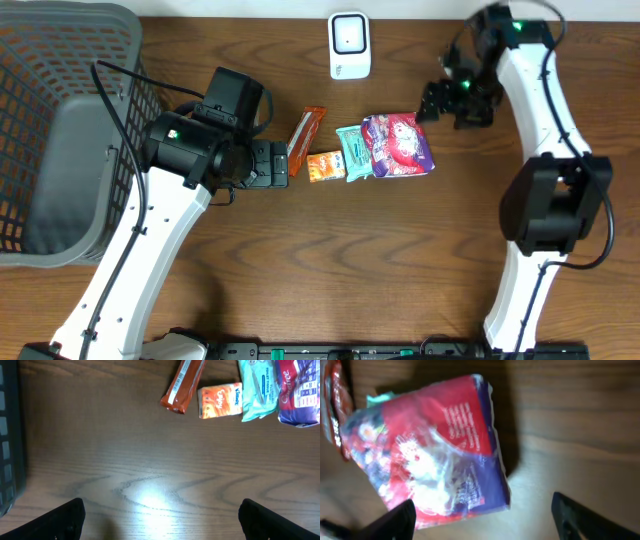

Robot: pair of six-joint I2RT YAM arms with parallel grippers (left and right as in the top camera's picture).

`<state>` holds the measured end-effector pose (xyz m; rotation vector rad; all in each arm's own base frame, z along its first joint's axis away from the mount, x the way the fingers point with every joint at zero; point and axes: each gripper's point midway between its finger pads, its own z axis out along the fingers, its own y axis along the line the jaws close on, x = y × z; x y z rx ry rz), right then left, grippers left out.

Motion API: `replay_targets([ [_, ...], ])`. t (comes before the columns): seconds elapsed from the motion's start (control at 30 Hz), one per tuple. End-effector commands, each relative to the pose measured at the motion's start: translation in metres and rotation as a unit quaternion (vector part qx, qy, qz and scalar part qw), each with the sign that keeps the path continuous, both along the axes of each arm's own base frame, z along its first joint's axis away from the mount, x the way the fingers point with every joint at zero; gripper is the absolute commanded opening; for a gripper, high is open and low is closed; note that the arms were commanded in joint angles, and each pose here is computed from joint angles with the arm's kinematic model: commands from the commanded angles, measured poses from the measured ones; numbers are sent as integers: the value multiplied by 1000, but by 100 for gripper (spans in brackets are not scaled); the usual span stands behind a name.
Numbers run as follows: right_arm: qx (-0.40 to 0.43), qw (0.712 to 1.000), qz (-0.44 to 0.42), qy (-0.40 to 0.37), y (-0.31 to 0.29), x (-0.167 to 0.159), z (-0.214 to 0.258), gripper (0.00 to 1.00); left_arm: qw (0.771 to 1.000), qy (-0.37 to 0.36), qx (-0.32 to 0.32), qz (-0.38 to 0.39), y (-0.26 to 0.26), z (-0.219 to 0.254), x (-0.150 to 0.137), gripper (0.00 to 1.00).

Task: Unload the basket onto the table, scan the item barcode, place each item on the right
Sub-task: 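Lift the pad pack with the right gripper up to the scanner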

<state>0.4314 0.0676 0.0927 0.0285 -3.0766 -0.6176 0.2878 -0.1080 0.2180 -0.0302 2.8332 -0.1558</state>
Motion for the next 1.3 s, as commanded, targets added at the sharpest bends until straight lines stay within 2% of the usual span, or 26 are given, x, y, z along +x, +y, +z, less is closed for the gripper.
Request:
replay_targets([
  [0.0,136,990,26,0,21,-12,-10,82,1000,-3,6,3,2,1,1,98],
  [0.1,204,979,27,-2,28,-22,-26,82,1000,-3,6,3,2,1,1,98],
  [0.2,226,974,20,2,32,-31,-47,80,1000,-3,6,3,2,1,1,98],
  [0.27,226,974,23,1,35,-37,-61,73,1000,-3,6,3,2,1,1,98],
  [0.37,225,974,26,2,39,-42,-72,43,1000,-3,6,3,2,1,1,98],
  [0.47,218,976,-3,12,36,-36,-67,7,1000,-3,6,3,2,1,1,98],
  [0.5,215,976,-16,18,35,-32,-63,1,1000,-3,6,3,2,1,1,98],
  [0.63,196,981,-19,-4,30,-12,-28,1,1000,-3,6,3,2,1,1,98],
  [0.73,149,988,-30,-28,25,5,-2,1,1000,-3,6,3,2,1,1,98],
  [0.83,128,988,-49,-72,29,27,34,1,1000,-3,6,3,2,1,1,98],
  [1.0,160,970,-97,-154,65,77,76,1,1000,-3,6,3,2,1,1,98],
  [1.27,176,939,-157,-251,141,132,89,1,1000,-3,6,3,2,1,1,98],
])
